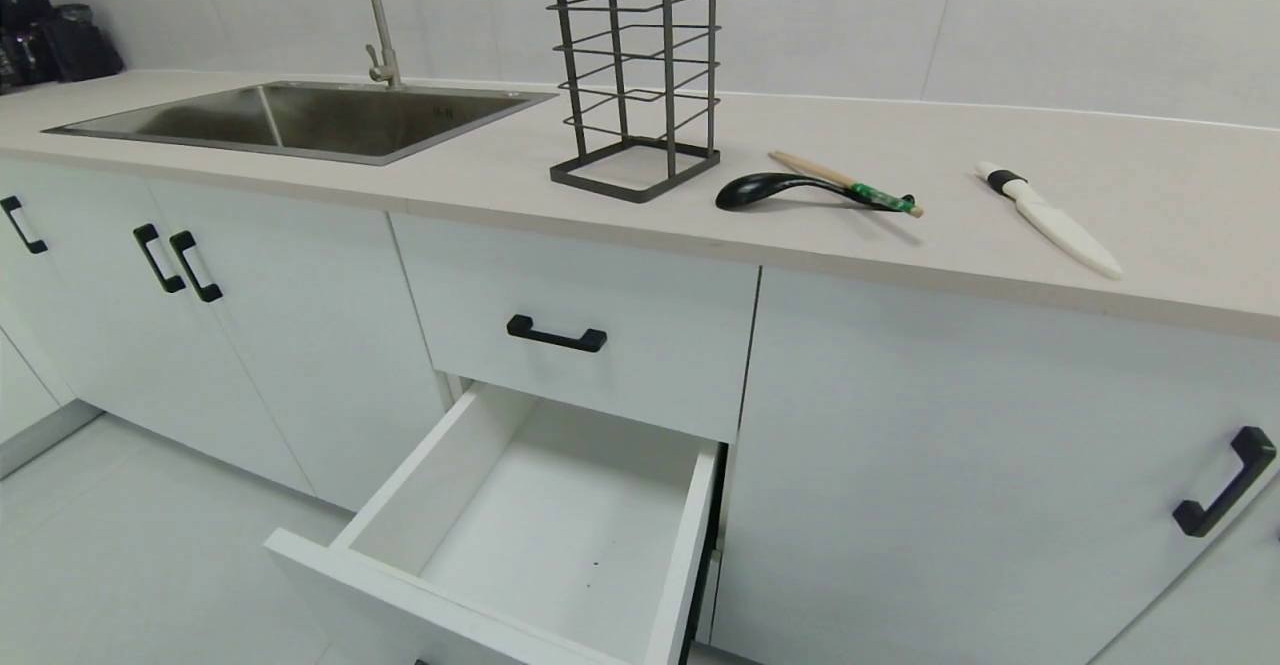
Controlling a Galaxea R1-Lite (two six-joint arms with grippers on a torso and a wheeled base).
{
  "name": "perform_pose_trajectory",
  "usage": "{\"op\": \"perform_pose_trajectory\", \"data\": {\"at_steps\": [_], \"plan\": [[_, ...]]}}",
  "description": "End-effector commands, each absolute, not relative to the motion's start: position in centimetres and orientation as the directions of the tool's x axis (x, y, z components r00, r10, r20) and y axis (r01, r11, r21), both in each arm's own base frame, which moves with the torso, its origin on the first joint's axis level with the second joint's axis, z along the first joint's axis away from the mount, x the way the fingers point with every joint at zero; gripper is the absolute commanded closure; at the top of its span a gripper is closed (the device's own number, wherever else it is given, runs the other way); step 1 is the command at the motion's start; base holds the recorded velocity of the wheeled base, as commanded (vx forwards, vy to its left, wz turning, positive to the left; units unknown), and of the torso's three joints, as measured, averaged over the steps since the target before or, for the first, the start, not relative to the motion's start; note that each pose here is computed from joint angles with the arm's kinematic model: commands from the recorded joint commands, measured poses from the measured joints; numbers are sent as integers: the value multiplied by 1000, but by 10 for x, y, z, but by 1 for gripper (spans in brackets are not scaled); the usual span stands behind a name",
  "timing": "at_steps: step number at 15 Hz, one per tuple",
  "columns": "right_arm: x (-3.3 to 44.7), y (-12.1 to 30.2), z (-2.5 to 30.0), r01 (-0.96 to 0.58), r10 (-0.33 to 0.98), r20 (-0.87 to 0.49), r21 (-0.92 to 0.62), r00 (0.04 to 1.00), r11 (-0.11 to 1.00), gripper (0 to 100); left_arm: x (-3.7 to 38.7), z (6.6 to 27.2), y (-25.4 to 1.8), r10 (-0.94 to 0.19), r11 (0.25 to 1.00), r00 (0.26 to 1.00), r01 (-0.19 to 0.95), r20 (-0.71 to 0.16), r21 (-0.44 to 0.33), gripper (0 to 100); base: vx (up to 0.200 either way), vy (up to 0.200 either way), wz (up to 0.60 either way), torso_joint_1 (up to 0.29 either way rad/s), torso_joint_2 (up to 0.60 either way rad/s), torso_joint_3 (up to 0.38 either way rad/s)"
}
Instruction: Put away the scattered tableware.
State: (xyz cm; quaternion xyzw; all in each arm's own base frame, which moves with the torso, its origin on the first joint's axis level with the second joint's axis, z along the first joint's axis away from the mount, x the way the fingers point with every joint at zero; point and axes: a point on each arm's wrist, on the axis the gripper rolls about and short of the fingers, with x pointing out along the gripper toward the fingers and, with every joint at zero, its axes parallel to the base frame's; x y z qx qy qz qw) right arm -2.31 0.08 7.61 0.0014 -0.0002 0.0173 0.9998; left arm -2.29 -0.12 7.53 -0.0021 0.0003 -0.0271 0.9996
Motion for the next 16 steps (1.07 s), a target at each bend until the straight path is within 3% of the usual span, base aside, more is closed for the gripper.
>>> {"op": "perform_pose_trajectory", "data": {"at_steps": [1,8,16], "plan": [[-23,1,76,-35,35,-2,3,999,999,100,-23,75,-1,-54,999,999,54,-2,-5,0,0,0,0,0,0,0],[-23,1,76,-35,35,-2,3,999,999,100,-23,75,-1,-54,999,999,54,-2,-5,0,0,0,0,106,-119,-121],[-23,1,76,-35,35,-2,3,999,999,100,-23,75,-1,-54,999,999,54,-2,-5,0,0,0,0,154,-558,-242]]}}
